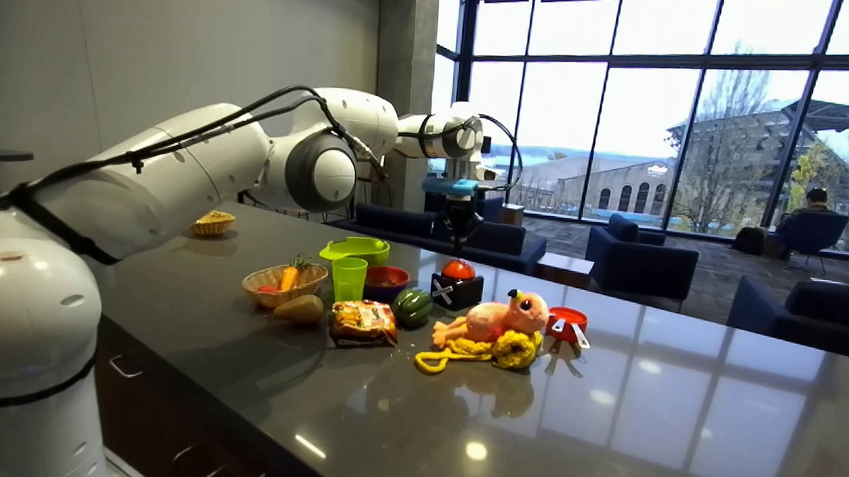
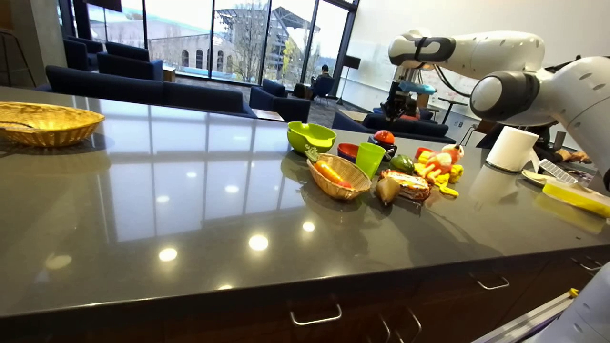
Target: Press on the big orange button
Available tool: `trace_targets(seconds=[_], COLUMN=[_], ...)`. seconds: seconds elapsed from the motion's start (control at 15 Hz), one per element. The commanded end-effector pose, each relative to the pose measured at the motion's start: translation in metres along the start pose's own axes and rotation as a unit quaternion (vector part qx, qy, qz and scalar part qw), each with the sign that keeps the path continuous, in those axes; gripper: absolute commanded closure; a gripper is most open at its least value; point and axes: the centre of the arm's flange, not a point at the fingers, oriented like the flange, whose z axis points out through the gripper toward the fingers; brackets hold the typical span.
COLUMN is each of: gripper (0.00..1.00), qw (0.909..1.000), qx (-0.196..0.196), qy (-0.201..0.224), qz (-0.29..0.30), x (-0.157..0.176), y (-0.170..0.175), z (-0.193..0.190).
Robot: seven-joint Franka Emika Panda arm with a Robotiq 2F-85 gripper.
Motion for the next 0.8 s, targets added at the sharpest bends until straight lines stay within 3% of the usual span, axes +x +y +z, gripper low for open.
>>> trace_targets(seconds=[0.0, 0.33, 0.73], gripper=[1.0, 1.0, 1.0], qw=[0.9994, 0.9989, 0.9973], qx=[0.002, 0.02, 0.062], qy=[0.033, 0.04, -0.038], qz=[0.005, 0.01, -0.008], x=[-0.015, -0.06, -0.123], y=[-0.006, -0.014, -0.036], z=[-0.056, -0.106, -0.142])
